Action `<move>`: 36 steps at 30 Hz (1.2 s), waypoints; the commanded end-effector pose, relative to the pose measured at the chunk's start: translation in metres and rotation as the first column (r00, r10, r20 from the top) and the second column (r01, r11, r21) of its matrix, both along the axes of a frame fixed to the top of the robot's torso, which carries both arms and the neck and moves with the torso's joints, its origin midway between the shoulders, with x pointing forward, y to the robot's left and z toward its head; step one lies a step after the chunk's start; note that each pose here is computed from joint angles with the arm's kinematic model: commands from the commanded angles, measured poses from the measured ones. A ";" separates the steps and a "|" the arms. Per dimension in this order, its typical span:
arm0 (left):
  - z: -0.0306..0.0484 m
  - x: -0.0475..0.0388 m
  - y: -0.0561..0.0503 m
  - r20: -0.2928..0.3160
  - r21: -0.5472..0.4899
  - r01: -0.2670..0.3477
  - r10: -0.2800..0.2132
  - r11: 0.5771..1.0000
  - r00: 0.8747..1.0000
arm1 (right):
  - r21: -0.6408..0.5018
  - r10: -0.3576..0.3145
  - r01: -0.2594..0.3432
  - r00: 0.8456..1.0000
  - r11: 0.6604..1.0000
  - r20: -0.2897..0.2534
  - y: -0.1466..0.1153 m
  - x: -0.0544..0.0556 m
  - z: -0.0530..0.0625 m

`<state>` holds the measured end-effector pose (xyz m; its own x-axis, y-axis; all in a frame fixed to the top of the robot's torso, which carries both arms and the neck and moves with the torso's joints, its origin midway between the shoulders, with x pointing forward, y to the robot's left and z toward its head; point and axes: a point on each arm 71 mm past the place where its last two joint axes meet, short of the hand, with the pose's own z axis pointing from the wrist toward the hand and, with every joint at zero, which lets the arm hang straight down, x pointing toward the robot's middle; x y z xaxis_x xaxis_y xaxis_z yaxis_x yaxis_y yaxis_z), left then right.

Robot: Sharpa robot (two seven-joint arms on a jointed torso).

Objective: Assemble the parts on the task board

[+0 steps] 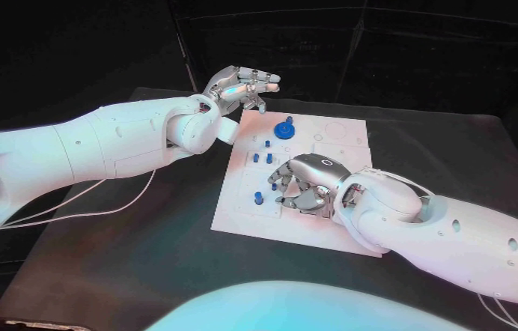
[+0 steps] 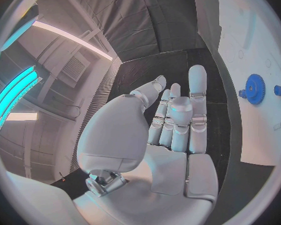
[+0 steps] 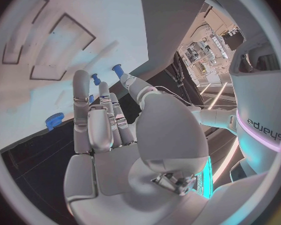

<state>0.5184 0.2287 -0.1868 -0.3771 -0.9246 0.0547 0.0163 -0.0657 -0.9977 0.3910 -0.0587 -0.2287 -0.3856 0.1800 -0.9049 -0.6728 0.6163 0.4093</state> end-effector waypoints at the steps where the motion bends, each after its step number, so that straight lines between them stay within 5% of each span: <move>1: 0.0009 0.0003 0.000 0.003 -0.005 0.008 -0.008 1.000 1.000 | 0.163 0.013 -0.006 0.999 0.987 -0.041 -0.003 -0.005 0.015; 8: 0.0004 0.0008 0.001 0.003 -0.004 0.006 -0.006 1.000 1.000 | 0.317 -0.072 0.113 0.988 0.942 -0.136 -0.035 0.003 0.039; 13: 0.0005 0.0000 0.001 0.003 -0.005 0.007 -0.007 1.000 1.000 | 0.299 -0.220 0.287 0.946 0.910 -0.239 -0.079 0.018 0.044; 17: 0.0009 -0.0010 0.001 0.003 -0.006 0.008 -0.008 1.000 1.000 | 0.232 -0.340 0.400 0.904 0.887 -0.259 -0.111 0.026 0.041; 28: 0.0016 -0.0033 0.007 0.003 -0.004 0.002 -0.002 1.000 1.000 | 0.010 -0.597 0.606 0.786 0.795 -0.157 -0.170 0.030 0.026; 31: 0.0018 -0.0038 0.008 0.004 -0.004 0.001 -0.001 1.000 1.000 | -0.042 -0.628 0.628 0.769 0.777 -0.118 -0.175 0.025 0.018; 36: 0.0023 -0.0050 0.008 0.004 -0.005 0.002 -0.002 1.000 1.000 | -0.093 -0.636 0.629 0.768 0.772 -0.080 -0.172 0.016 0.004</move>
